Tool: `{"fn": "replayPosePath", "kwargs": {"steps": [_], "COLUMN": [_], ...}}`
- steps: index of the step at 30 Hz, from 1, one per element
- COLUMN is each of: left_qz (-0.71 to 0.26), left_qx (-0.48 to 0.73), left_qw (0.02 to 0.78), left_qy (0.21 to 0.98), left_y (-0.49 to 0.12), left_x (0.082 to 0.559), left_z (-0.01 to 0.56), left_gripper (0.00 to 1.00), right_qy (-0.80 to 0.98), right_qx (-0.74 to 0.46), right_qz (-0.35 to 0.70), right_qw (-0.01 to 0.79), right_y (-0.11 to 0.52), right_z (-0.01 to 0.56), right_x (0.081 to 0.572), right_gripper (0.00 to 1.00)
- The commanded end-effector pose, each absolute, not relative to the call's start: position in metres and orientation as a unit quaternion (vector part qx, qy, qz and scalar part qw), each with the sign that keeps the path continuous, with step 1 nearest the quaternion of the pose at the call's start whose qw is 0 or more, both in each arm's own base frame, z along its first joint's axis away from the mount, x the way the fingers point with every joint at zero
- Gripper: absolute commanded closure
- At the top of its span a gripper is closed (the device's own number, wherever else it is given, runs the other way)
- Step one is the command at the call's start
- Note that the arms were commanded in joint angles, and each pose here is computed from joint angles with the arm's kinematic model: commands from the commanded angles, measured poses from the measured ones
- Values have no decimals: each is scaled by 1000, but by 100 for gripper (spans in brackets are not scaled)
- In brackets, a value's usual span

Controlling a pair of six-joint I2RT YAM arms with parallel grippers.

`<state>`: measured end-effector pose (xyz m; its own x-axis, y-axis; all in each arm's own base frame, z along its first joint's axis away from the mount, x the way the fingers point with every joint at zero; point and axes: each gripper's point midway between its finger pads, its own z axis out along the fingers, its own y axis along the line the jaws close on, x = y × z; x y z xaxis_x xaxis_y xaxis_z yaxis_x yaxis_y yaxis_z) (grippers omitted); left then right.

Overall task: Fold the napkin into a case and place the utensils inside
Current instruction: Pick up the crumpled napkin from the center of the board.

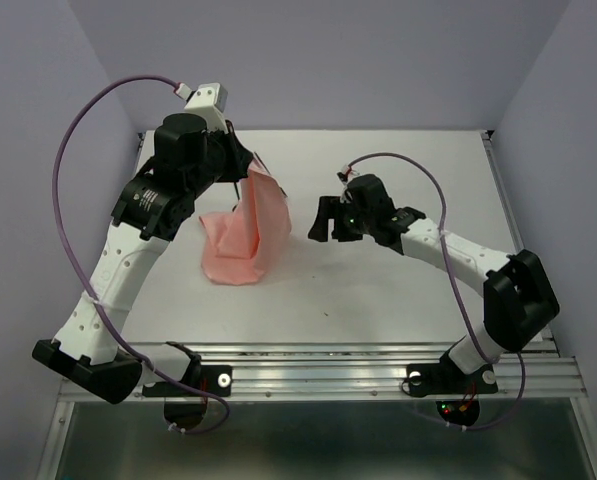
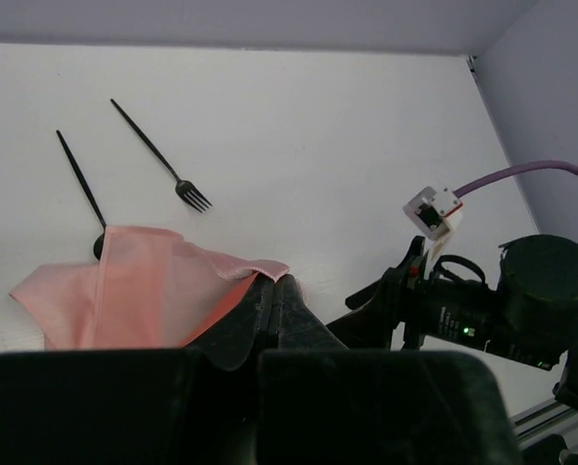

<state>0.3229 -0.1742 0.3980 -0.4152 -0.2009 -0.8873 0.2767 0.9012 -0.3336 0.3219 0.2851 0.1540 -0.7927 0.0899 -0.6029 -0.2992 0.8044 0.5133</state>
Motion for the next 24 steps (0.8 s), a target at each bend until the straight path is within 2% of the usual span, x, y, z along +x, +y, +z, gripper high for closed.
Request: {"fn": "replayPosePath", "kwargs": {"steps": [1,7,12,20,22,23,24], "left_qz": [-234,-236,-234,-226,-228,-232,-232], "left_qx": [21,21,21,40,42,44,44], "left_qw": [584,591,593,593,599,601,601], "left_qy": [777,771,770,772,767,764,763], "left_y": [-167,-163,-158,-154,-151,-151,-150], "left_x": [317,309,302,292,287,283,282], "left_z": [437,446,448,449,453,454,454], "left_gripper": [100,100,100,100,100,100,100], "right_qy": [864,841,815,771,733,691,689], "right_qx": [-148,-242,-275,-331,-371,-384,-388], "right_qz": [330,316,301,293,306,337,341], "right_qw": [349,366,411,458,481,511,509], "right_y": [327,361,372,387,393,402,398], "right_z": [154,135,128,124,126,145,134], "right_x": [319,315,338,356,351,347,339], "right_gripper": [22,15,13,13,16,16,16]}}
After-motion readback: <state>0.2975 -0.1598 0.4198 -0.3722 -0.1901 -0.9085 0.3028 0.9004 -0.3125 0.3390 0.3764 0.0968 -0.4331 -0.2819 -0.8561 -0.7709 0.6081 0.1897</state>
